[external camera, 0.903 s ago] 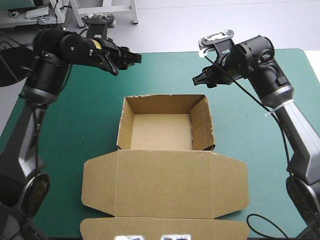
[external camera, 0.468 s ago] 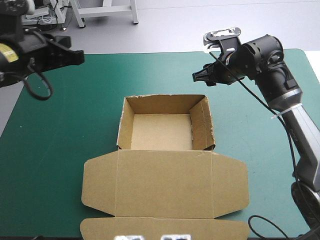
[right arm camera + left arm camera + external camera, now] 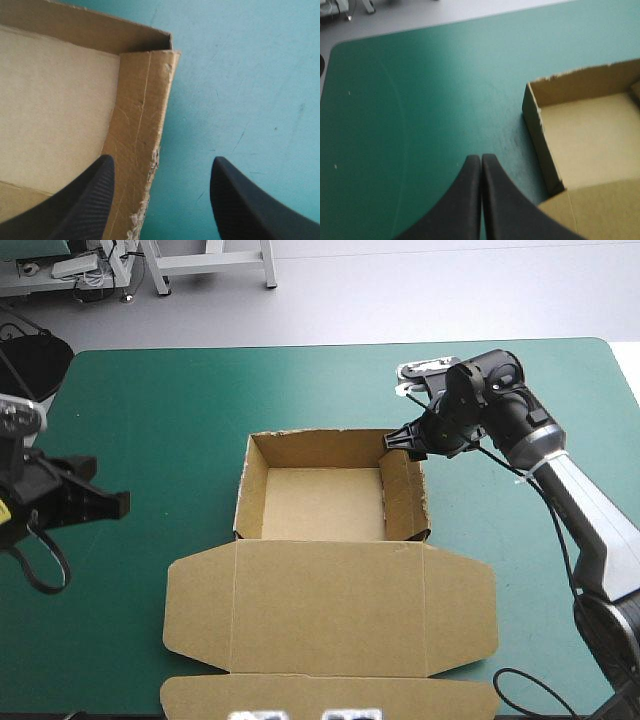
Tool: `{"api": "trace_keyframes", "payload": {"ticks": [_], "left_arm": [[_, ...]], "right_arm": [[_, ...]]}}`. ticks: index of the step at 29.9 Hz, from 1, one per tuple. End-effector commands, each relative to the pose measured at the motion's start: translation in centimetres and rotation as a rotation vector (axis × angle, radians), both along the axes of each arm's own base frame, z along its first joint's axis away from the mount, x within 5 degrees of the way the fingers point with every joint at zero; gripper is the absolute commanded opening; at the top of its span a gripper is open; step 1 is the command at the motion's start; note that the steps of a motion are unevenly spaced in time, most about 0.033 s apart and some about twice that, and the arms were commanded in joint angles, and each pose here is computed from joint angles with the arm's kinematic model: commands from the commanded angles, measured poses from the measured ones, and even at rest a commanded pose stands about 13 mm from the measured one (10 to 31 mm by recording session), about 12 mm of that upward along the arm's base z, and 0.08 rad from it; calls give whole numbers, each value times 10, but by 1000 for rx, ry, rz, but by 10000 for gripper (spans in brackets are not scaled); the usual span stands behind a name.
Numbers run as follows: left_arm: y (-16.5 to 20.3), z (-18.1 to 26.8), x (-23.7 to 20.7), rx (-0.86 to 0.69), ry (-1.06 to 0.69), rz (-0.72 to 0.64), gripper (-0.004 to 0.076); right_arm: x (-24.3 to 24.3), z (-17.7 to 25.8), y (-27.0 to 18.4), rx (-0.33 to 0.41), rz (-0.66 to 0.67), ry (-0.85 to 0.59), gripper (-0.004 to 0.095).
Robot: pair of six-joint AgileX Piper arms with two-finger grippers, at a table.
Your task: Fold the box
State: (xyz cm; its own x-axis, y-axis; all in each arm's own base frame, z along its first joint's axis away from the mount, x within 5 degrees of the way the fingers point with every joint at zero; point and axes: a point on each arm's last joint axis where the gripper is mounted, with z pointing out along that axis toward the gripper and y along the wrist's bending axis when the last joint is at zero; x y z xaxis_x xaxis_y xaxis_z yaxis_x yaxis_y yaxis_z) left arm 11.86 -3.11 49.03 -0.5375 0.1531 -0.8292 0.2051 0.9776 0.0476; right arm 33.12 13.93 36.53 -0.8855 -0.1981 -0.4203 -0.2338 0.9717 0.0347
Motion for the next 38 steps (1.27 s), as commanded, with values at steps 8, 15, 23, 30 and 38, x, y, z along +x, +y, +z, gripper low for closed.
{"api": "trace_keyframes", "payload": {"ticks": [8,15,23,30,38], "left_arm": [[21,-95,-48,-15,145,69,-9],[31,-136,-73,-61,132,95,-9],[33,-175,-83,-54,183,87,-9],[27,-206,-78,-97,258,101,-9],[21,-224,-72,-129,269,81,-9]], "right_arm": [[19,-50,14,23,13,136,454],[31,-81,22,20,16,209,413],[33,-92,22,-8,40,247,30],[33,-91,22,-11,45,243,-17],[32,-85,13,-9,31,253,-17]]}}
